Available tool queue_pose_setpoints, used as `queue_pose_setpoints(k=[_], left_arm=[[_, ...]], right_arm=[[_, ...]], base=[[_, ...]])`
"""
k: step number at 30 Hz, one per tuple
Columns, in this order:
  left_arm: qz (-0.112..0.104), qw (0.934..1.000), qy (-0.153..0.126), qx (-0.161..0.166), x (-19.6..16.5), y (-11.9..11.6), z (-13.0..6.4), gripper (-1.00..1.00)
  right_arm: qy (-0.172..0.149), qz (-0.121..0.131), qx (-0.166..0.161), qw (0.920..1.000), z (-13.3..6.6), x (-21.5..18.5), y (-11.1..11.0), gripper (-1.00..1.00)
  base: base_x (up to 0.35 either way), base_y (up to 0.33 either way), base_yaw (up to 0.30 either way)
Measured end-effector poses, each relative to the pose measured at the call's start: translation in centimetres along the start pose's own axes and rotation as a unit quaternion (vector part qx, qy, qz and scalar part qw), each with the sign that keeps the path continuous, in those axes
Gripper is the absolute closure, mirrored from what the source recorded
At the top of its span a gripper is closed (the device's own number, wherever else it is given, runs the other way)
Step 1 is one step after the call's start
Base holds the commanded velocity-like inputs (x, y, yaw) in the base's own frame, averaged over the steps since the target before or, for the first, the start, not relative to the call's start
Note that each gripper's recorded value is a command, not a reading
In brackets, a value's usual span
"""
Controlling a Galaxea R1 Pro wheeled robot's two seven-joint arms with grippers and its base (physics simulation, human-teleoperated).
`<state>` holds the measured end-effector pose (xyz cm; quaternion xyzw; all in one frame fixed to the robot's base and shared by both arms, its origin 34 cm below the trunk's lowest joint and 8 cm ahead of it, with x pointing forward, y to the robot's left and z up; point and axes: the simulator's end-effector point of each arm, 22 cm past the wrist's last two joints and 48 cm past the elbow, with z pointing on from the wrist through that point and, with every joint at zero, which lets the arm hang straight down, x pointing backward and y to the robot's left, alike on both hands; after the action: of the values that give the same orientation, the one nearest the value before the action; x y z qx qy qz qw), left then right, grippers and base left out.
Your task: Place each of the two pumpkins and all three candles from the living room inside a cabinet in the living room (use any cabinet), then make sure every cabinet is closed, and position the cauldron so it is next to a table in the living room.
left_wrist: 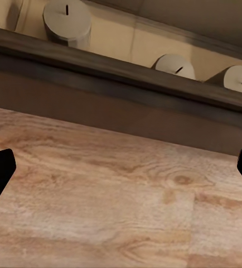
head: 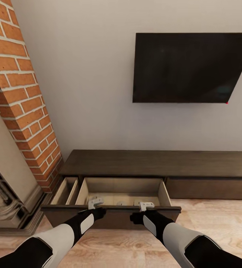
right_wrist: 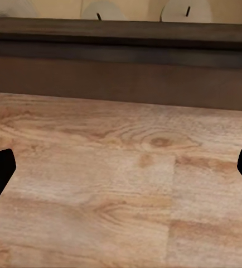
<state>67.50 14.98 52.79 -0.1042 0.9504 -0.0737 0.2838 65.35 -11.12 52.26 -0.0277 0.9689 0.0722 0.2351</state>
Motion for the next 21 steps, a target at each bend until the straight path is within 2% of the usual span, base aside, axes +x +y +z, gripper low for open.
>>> queue_pose_setpoints(k=[12, 16, 21], left_arm=[[0.001, 1.0, -0.001, 0.0, 1.5, 0.5, 1.8, -1.0], [-0.001, 0.9998, -0.019, -0.001, 1.3, 0.7, 2.4, -1.0], [0.0, 0.9998, -0.02, -0.011, 2.6, 1.8, 3.2, -1.0]], right_arm=[[-0.001, 0.001, 0.0, 1.0, 1.9, 1.3, -0.2, -1.0], [-0.001, 0.001, -0.001, 1.0, 2.5, 1.7, -0.3, -1.0], [-0.001, 0.0, -0.001, 1.0, 3.3, 2.3, -0.4, -1.0]], base=[[0.0, 0.0, 0.0], [0.0, 0.0, 0.0], [0.0, 0.0, 0.0]])
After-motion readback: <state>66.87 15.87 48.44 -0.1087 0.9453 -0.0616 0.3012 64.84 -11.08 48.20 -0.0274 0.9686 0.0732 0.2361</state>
